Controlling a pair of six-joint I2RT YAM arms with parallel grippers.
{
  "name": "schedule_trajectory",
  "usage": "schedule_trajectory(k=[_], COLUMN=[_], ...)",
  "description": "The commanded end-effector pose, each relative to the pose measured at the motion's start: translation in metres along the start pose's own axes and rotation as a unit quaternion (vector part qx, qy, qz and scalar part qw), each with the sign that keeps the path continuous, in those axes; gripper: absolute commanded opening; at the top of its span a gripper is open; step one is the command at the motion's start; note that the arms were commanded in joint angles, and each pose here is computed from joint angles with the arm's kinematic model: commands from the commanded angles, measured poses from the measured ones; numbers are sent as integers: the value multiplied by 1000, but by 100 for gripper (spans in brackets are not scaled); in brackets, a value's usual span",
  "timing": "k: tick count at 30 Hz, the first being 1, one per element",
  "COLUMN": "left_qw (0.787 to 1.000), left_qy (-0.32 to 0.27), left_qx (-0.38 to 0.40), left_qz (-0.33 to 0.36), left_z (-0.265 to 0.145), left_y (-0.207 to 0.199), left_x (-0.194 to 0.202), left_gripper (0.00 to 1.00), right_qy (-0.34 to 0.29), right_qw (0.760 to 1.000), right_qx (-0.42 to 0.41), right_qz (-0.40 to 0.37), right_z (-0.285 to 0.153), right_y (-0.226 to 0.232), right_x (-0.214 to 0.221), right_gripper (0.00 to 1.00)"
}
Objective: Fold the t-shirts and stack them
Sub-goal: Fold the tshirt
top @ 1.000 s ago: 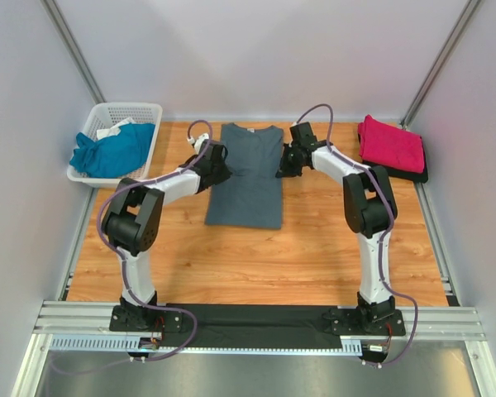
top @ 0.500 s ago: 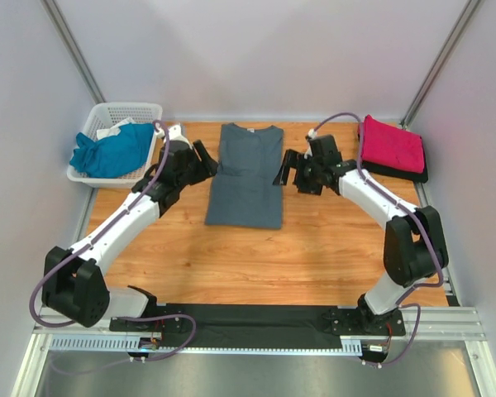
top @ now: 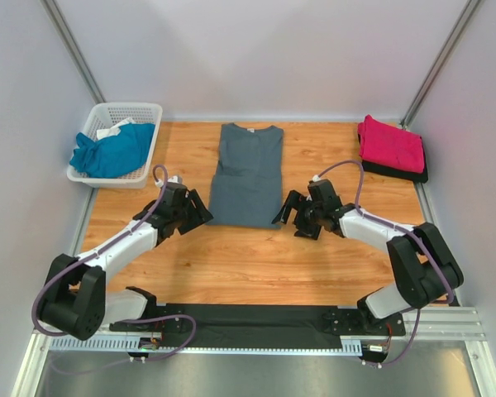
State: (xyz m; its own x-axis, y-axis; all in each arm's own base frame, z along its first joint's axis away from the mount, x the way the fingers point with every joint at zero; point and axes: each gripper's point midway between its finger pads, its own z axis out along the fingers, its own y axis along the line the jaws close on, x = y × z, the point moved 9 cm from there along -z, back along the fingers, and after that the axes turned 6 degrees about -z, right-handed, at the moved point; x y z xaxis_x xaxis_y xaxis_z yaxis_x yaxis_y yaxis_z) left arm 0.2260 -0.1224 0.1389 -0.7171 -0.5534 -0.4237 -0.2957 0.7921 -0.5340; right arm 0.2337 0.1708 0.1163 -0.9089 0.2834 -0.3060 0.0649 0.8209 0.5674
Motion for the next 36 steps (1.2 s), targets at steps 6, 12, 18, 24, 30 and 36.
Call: schedule_trajectory(k=[6,12,18,24,30,36], left_qw=[999,999,998,998,998,997], left_qy=[4,15,26,26,26,15], left_qx=[30,-14,-30,-50,-53,-74], left_qz=[-29,-34,-38,-40,-36,-22], left_z=[21,33,45,52,54,60], left_y=[-5,5,8,13,14,20], left_x=[-7,-3,0,1,1,0], left_gripper=[65,63,60,57,43,0], right_qy=[-42,-51,-40,-27,-23,-26], right_qw=[999,999,999,1000,1000,999], right_qx=[-25,-6,6,6,5,22], right_qz=[12,12,14,9,12,5], right_z=[22,26,33,39,43,47], right_y=[21,24,21,21,20,17], right_x=[-14,-14,-12,-7,-7,-10], right_gripper=[84,77,66,62,52,10])
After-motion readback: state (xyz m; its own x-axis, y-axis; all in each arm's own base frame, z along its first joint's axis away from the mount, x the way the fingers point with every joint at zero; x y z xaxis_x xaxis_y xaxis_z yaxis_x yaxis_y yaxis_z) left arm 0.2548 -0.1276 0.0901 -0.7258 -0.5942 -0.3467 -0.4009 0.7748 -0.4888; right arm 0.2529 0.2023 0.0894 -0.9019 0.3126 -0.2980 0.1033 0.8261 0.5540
